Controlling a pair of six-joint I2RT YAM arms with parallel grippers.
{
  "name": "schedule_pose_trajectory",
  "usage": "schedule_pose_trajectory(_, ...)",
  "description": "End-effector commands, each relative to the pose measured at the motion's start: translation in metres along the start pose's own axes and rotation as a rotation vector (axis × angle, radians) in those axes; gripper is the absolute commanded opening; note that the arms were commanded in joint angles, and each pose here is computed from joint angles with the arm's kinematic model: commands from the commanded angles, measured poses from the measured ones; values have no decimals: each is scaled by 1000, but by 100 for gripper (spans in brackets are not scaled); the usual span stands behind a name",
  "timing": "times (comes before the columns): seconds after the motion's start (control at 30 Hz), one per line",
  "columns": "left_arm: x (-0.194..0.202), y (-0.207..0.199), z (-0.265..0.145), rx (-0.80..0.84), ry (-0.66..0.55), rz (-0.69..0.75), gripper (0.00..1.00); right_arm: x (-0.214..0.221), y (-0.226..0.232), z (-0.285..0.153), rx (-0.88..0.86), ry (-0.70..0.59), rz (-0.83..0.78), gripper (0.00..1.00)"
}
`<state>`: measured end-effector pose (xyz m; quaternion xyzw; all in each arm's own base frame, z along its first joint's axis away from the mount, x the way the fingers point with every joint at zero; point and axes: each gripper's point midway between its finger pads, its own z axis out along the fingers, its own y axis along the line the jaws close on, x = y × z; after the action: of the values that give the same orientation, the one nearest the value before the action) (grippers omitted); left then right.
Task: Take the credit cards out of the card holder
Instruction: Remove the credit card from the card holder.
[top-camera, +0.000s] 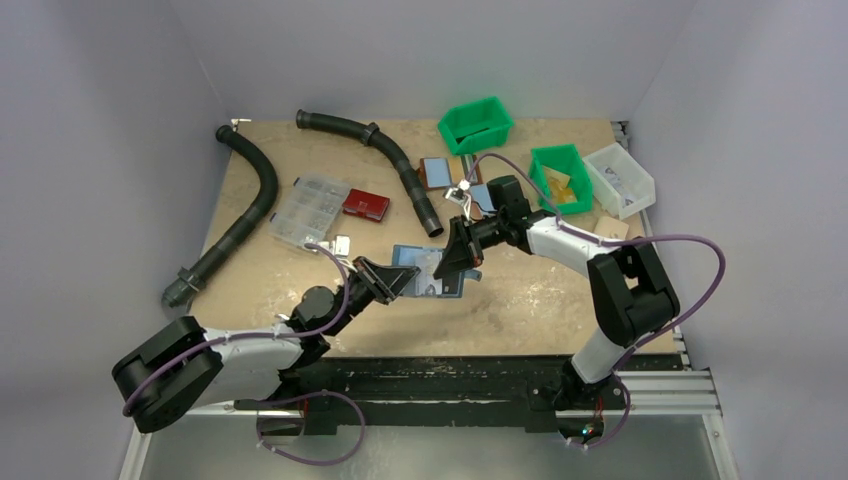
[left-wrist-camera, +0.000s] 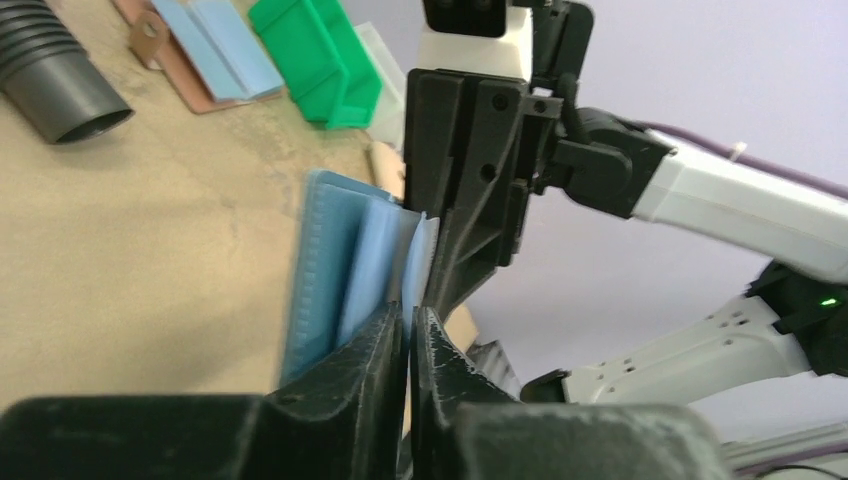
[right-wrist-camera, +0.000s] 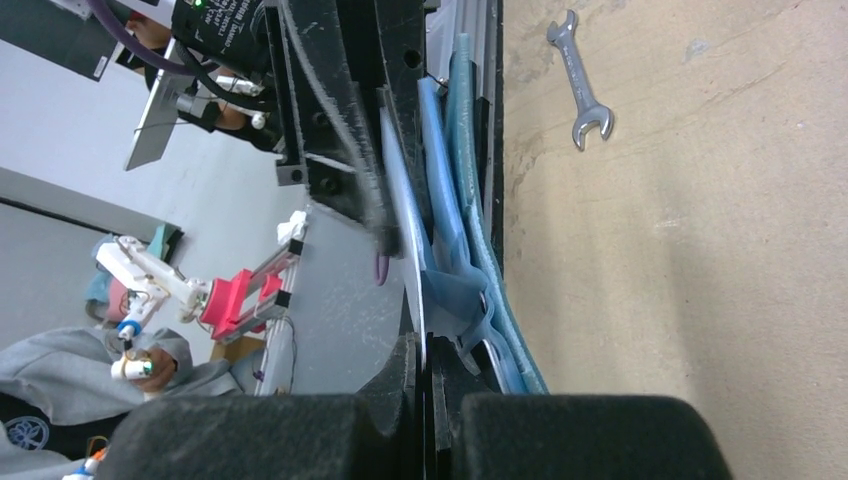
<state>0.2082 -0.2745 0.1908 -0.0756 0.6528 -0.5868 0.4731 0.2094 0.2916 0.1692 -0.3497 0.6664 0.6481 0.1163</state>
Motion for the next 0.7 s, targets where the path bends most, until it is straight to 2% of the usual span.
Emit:
schedule_pose_trajectory(0.0,-7,-1,-3,-5,-33,-4,1,-1,-10,-2,34,1,-26,0)
schedule_pose_trajectory(0.43,-7,44,-20,-167,-61,25,0,13,-53,-14,237,114,-140,0)
schedule_pose_trajectory(0.67,-3,68,-32,-223,-55,10,0,9,-55,-28,278,112,-177,0)
